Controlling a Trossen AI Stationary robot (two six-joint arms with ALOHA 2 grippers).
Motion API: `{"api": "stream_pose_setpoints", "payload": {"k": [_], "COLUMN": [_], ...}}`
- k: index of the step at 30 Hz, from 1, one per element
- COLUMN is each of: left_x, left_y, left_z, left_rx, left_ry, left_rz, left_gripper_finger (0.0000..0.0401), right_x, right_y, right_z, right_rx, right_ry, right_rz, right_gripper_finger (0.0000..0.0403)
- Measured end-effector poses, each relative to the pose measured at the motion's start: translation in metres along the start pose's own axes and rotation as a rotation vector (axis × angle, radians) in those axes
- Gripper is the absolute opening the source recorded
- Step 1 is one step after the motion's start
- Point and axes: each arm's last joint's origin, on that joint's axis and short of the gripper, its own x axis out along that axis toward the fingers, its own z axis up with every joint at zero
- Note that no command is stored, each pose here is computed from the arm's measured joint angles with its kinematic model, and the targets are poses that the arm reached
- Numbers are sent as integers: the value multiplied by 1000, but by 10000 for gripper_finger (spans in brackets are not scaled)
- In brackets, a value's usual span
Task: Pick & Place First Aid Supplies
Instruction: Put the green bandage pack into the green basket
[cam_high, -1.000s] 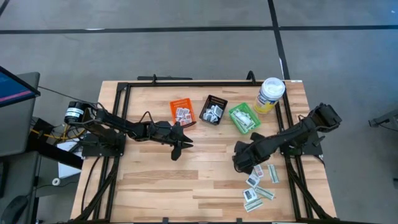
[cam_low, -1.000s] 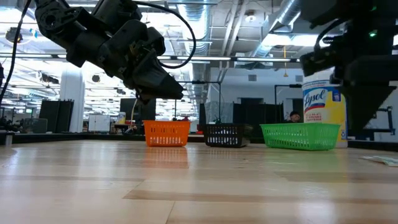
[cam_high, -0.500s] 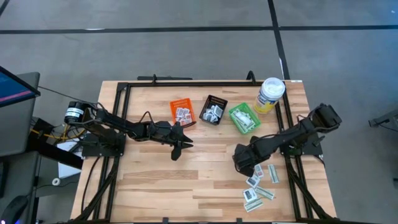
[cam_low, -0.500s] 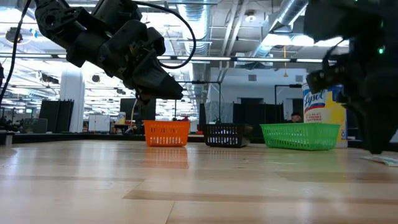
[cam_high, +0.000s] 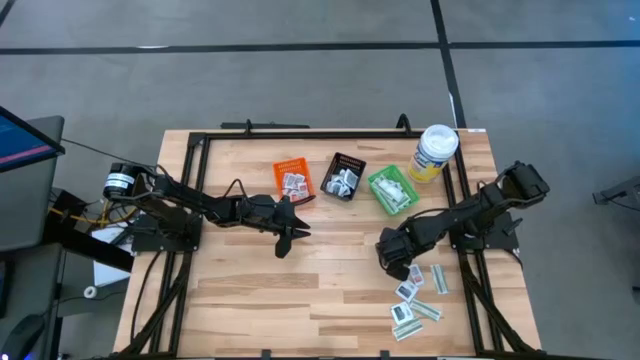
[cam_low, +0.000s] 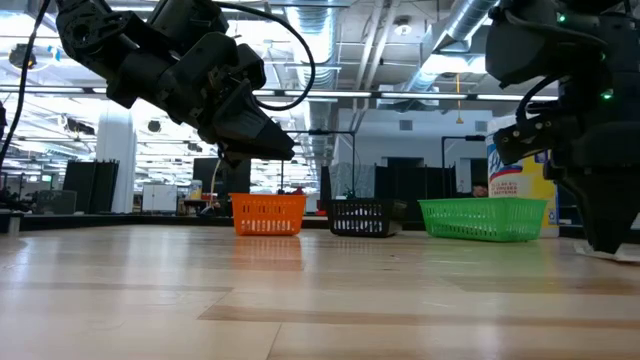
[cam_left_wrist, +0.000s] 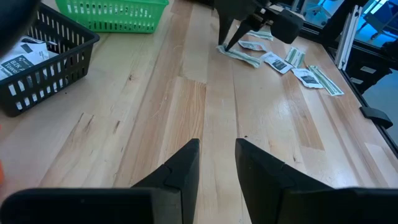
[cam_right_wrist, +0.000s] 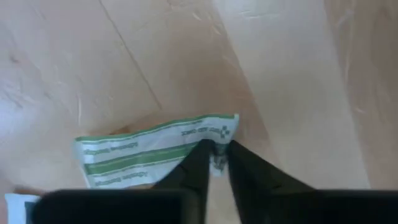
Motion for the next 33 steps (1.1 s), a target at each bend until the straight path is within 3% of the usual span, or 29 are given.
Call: {"api": "stream_pose_setpoints", "payload": {"k": [4,12,15,22,27,33], "left_x": [0,0,0,0,0,0], "left_y": [0,0,0,0,0,0], "left_z": [0,0,0,0,0,0], "left_rx": [0,0,0,0,0,0], "left_ry": [0,0,0,0,0,0], "left_rz": [0,0,0,0,0,0], "left_gripper_finger": [104,104,104,104,104,104], "right_x": [0,-10,-26,-66,-94,-116], "right_y": [0,4,10,4,-17,-68], "right_z": [0,5,12,23,37,53], "right_rx": [-1,-9,-76,-298,-369,-295], "right_ry": [-3,13,-1,-49,-43,-71], "right_rz": [-5,-18,-28,-301,-368,-365], "right_gripper_finger": [8,7,4,4,3,1]}}
